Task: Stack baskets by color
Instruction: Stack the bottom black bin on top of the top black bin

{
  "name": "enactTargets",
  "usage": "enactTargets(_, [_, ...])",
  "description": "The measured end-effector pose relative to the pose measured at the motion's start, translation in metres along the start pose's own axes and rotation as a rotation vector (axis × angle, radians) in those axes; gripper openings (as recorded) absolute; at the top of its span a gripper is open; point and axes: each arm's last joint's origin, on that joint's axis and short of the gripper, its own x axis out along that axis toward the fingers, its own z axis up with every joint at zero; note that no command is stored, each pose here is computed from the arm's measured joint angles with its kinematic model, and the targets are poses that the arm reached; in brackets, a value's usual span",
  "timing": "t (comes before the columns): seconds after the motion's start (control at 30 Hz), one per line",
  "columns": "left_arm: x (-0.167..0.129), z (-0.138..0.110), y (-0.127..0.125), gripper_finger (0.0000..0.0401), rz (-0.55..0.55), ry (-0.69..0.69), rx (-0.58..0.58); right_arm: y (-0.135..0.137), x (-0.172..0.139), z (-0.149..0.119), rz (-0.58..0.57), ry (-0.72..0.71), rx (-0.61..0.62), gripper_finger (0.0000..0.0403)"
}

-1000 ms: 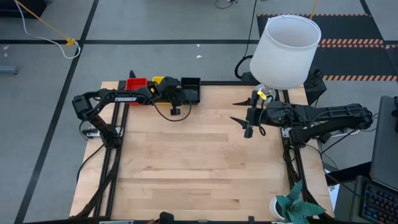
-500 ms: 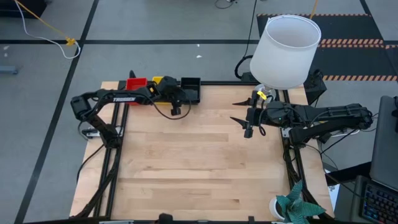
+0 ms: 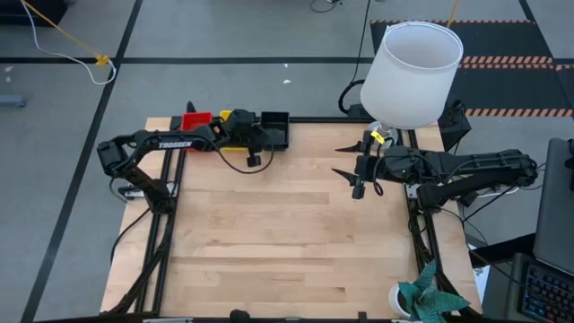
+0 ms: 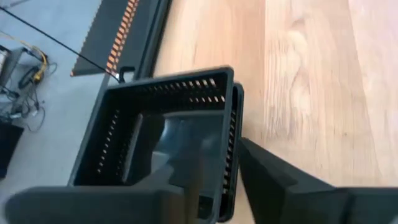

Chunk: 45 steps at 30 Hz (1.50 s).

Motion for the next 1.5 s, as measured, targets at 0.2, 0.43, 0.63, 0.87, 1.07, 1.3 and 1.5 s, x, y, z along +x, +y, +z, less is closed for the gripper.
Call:
enactTargets(0.2, [-0.001, -0.007, 0.006, 0.0033, 0.005, 0.03, -0.021, 0.0, 0.0, 0.0, 0.0, -0.001, 0.0, 0.0247])
enactTargets(0.43, [-0.001, -0.012, 0.01, 0.0012, -0.013, 0.044, -0.046, 0.0, 0.0, 0.0, 0.0, -0.001, 0.0, 0.0247])
enactTargets(0.63, [-0.001, -0.012, 0.01, 0.0012, -0.03, 0.035, -0.047, 0.0, 0.0, 0.0, 0.0, -0.001, 0.0, 0.0247])
enactTargets(0.87, [-0.002, -0.014, 0.009, 0.0012, -0.041, 0.054, -0.046, 0.0, 0.0, 0.0, 0.0, -0.001, 0.0, 0.0247])
enactTargets(1.07, [-0.002, -0.014, 0.008, 0.0014, -0.045, 0.059, -0.046, 0.0, 0.0, 0.0, -0.001, -0.001, 0.0, 0.0247])
enactTargets(1.3, [-0.002, -0.018, 0.009, 0.0009, -0.055, 0.087, -0.057, 0.0, 0.0, 0.0, 0.0, -0.001, 0.001, 0.0247])
enactTargets(1.5, [-0.002, -0.019, 0.009, 0.001, -0.06, 0.097, -0.06, 0.0, 0.0, 0.0, -0.001, -0.001, 0.001, 0.0247])
